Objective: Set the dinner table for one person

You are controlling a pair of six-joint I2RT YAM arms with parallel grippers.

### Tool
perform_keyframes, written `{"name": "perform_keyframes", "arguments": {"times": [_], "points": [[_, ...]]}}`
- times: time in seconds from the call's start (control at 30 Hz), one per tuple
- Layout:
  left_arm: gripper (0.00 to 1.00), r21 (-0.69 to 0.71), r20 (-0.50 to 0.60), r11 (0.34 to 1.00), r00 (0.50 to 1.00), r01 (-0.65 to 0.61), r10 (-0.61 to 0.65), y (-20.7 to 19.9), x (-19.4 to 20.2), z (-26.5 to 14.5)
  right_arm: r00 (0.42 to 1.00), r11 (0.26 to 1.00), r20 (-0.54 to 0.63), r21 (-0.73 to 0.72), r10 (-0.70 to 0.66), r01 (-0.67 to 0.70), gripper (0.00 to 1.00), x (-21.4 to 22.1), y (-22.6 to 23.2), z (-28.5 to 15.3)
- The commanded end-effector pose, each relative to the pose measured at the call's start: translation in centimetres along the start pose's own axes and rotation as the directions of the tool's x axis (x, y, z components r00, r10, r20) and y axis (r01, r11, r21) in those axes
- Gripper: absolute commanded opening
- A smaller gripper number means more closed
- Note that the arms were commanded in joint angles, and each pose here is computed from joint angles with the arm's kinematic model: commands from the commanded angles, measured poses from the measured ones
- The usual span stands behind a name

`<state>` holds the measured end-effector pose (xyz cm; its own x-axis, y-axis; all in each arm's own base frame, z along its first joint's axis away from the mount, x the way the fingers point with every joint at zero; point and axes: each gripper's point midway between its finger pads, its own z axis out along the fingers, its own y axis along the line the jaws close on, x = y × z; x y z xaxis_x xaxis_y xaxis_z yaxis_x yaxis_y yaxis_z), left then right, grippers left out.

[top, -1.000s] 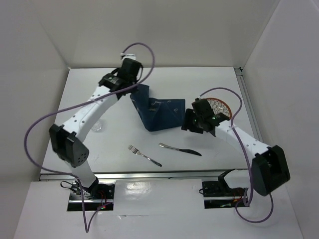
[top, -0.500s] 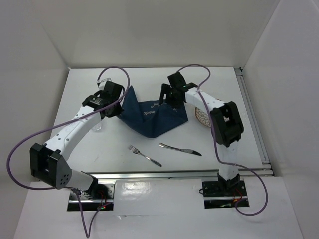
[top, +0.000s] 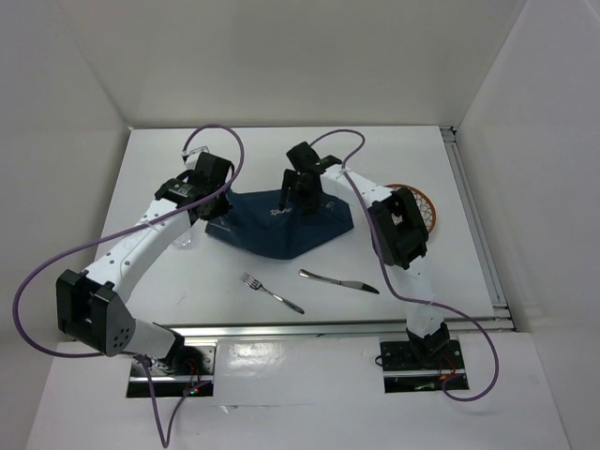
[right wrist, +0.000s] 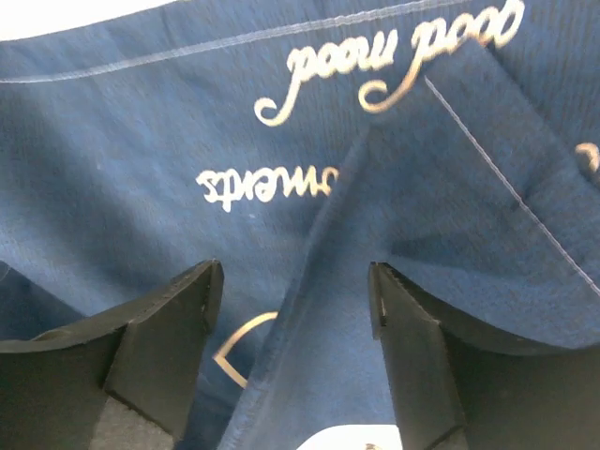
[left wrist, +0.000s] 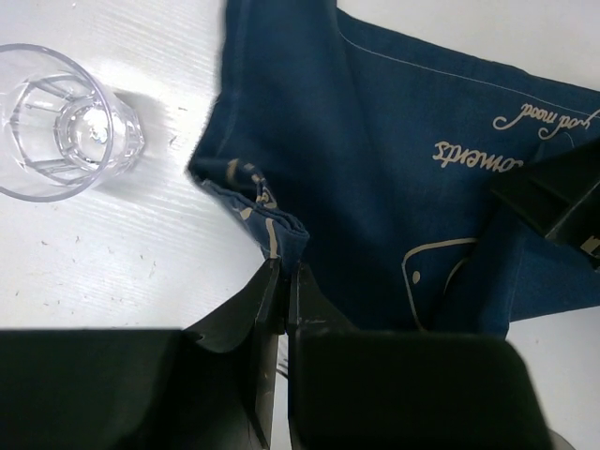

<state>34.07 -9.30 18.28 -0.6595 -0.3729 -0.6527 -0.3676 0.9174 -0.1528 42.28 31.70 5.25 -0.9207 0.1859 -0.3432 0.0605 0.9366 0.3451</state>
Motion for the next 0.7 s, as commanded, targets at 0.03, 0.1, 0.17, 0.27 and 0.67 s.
{"name": "perform_keyframes", "arguments": {"times": [0.03, 0.1, 0.17, 0.27, 0.67], "points": [[0.0, 0.012, 0.046, 0.999, 0.998, 0.031, -0.031, -0.4, -1.1, -0.4, 0.998, 0.998, -0.035, -0.024, 0.052, -0.053, 0.66, 1.3, -0.1, -1.1], [0.0, 0.011, 0.046, 1.0, 0.999, 0.021, -0.022, -0.4, -1.1, -0.4, 0.998, 0.998, -0.036, -0.023, 0.052, -0.053, 0.46, 1.6, -0.4, -1.1], [0.0, 0.004, 0.052, 1.0, 0.998, 0.022, -0.022, -0.3, -1.2, -0.4, 0.998, 0.998, -0.035, -0.037, 0.051, -0.052, 0.29, 1.5, -0.1, -1.1], [0.0, 0.001, 0.066, 1.0, 0.998, 0.013, -0.013, -0.2, -1.7, -0.5, 0.999, 0.998, 0.018, -0.04, 0.05, -0.05, 0.0, -0.1, 0.5, -2.3], [0.0, 0.073, 0.17, 0.997, 0.985, 0.002, -0.014, -2.5, -15.1, 1.6, 0.824, 0.985, 0.567, -0.154, 0.021, 0.081, 0.0, -20.6, 4.1, -17.5]]}}
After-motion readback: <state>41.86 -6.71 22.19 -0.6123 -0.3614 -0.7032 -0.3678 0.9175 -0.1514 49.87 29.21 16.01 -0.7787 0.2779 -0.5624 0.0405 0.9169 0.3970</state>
